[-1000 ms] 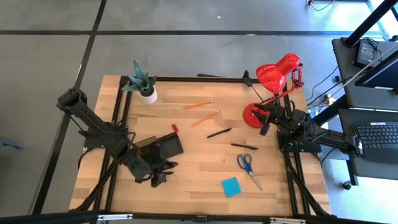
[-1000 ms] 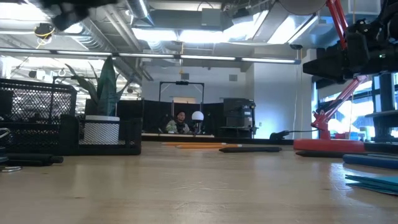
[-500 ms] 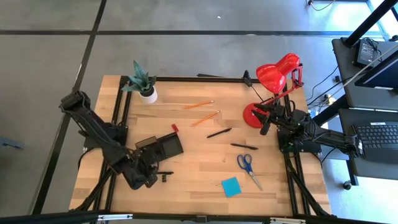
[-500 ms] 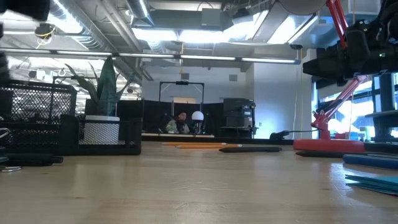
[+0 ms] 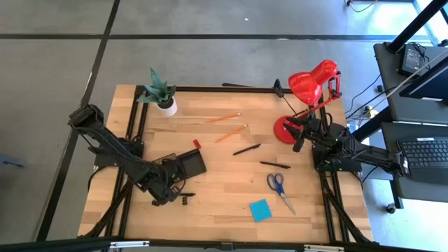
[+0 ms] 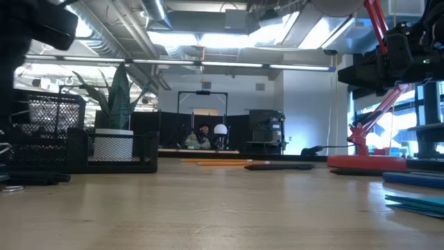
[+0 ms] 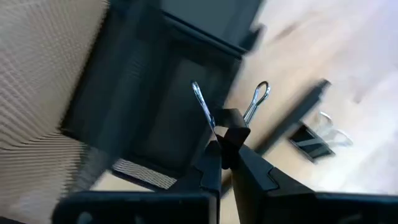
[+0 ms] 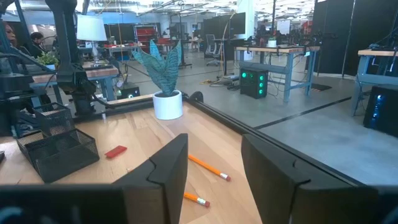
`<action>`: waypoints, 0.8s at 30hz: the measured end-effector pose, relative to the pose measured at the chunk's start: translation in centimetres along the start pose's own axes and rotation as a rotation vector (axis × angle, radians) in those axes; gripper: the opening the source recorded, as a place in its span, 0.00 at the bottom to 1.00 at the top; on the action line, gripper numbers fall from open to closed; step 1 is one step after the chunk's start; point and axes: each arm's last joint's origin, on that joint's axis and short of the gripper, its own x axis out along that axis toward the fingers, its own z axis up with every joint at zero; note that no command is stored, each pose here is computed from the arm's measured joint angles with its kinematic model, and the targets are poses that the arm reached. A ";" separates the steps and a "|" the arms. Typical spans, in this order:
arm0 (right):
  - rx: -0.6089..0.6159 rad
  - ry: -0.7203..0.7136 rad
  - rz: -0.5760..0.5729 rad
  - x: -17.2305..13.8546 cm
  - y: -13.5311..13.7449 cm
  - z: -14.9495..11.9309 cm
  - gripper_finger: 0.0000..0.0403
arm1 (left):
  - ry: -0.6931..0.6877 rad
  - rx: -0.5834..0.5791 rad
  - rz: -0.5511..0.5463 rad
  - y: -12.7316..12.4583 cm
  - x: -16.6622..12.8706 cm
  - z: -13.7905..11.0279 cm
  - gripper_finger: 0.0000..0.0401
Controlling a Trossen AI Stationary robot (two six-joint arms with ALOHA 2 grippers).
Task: Pick and place office supplies into organizer
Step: Put the top binder clip into the front left compartment of the desk organizer
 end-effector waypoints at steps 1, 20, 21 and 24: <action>0.000 0.000 0.000 0.0 0.0 0.0 0.38 | 0.006 -0.005 0.019 0.2 0.1 0.2 0.03; 0.000 0.000 -0.001 0.0 0.0 0.0 0.38 | 0.188 -0.080 0.129 0.7 1.4 1.6 0.04; 0.000 0.000 0.000 0.0 0.0 0.0 0.38 | 0.209 -0.080 0.142 0.7 1.7 1.5 0.04; 0.000 0.000 0.000 0.0 0.0 0.0 0.38 | 0.289 -0.078 0.177 0.5 2.6 1.2 0.04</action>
